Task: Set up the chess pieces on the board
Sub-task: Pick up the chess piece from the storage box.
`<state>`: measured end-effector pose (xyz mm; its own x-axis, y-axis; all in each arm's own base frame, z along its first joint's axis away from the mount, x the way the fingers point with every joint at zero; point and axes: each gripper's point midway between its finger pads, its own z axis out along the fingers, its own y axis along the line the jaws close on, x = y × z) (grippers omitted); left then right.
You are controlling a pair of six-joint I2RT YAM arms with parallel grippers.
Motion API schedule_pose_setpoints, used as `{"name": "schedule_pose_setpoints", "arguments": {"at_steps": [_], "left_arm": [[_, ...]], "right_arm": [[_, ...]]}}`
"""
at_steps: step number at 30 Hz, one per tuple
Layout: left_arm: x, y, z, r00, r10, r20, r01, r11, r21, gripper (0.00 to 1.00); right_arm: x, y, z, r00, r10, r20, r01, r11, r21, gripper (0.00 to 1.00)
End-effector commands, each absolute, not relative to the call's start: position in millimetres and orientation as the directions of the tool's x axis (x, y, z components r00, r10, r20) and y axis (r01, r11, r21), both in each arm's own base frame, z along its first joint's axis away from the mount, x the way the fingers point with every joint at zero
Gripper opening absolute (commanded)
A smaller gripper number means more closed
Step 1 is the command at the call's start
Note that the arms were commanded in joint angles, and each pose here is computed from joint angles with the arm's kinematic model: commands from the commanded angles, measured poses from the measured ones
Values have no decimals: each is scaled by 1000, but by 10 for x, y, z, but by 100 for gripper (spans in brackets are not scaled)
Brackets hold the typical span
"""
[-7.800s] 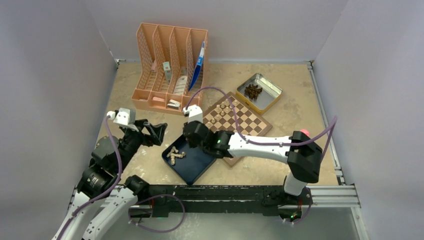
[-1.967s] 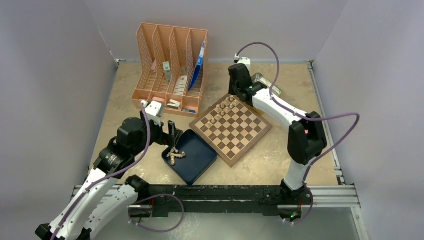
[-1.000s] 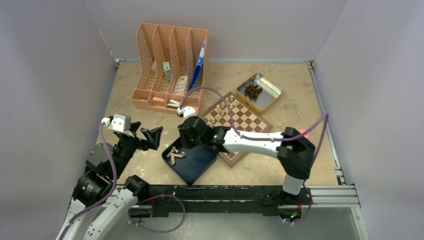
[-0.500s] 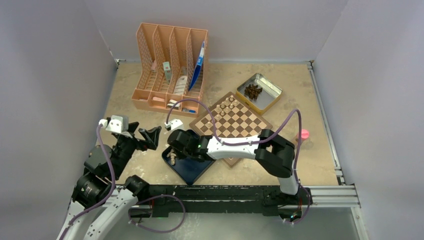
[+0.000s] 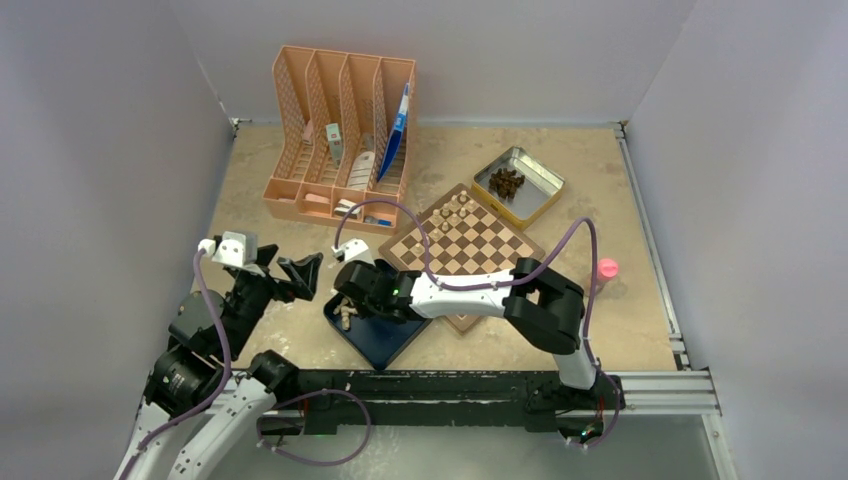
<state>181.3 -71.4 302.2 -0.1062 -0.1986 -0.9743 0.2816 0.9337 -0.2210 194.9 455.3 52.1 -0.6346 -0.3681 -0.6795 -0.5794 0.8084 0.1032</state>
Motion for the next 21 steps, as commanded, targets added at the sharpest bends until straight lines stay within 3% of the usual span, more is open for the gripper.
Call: {"name": "schedule_pose_setpoints", "arguments": {"at_steps": [1,21], "left_arm": [[1818,-711,3140,-68,-237,-969,285,926,-246,92],[1834,-746,3124,-77,-231,-970,295,924,-243,92]], "right_arm": [[1975,4587,629,-635,-341,-693,-560,822,108,31],[1968,4589,538,-638,-374,-672,-568,819,83,23]]}}
